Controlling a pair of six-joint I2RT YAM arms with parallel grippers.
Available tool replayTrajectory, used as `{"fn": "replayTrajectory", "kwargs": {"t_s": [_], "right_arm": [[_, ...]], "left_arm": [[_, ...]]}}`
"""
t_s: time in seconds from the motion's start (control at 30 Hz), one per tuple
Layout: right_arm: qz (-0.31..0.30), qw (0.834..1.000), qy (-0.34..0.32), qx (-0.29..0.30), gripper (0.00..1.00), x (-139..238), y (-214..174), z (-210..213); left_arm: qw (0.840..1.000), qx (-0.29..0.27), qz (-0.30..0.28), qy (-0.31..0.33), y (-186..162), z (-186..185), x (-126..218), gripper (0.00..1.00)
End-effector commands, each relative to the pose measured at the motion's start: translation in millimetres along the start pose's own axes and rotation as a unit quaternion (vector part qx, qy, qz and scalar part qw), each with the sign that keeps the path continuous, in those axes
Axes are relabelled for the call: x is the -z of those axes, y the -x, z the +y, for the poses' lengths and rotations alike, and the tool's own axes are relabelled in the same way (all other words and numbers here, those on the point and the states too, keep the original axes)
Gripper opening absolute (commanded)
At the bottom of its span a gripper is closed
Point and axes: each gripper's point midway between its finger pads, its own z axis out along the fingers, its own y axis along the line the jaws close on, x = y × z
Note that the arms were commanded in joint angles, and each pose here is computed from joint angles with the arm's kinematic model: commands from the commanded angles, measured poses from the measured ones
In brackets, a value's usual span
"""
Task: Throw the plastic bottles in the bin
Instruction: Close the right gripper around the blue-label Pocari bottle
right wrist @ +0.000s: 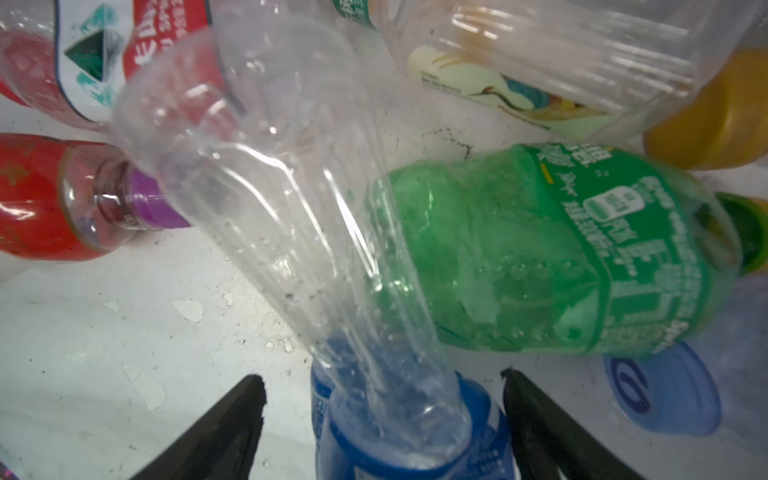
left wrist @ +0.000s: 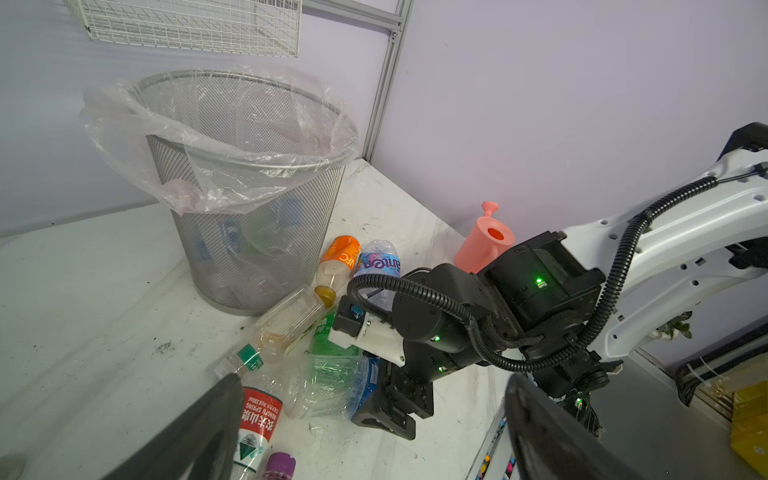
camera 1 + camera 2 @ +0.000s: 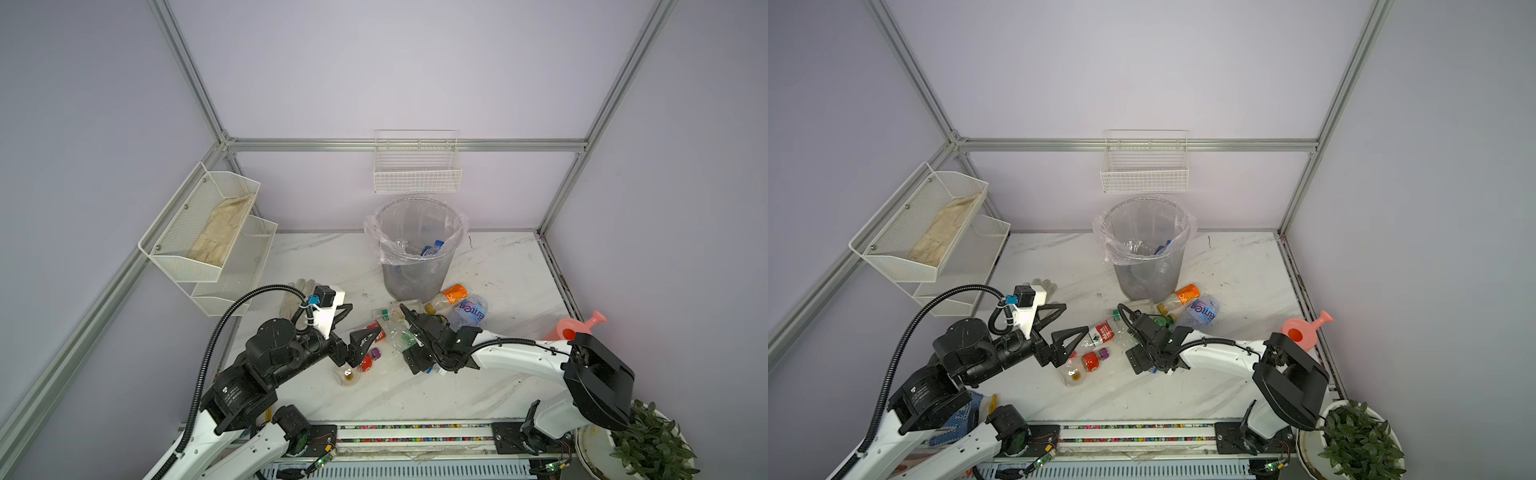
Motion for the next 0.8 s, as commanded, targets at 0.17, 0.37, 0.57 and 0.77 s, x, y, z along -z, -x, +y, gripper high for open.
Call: {"fn": "replayTrajectory", "kwargs": {"t_s": [0.17, 0.37, 0.57, 0.77], "right_arm": [[0.02, 1.0, -0.021, -0.001, 0.89, -19.2, -14.9, -5.4], [0.036, 0.999, -0.027, -0.004, 0.87, -27.8, -24.3, -7.2], [0.05, 0.998, -0.04, -0.007, 0.82, -34.4, -30.4, -10.0], [0.059, 0.997, -0.043, -0.003, 0.64, -32.5, -33.1, -7.7]], "left_arm": [[0.999, 0.034, 0.014, -0.002, -20.4, 3.4, -6.5, 0.95], [0.999, 0.044, 0.019, -0.002, -28.6, 4.5, -10.0, 0.94], [0.999, 0.048, 0.026, 0.002, -36.0, 6.9, -15.0, 0.94], [0.998, 0.05, 0.044, 0.01, -48.1, 10.3, -22.3, 0.93]]}}
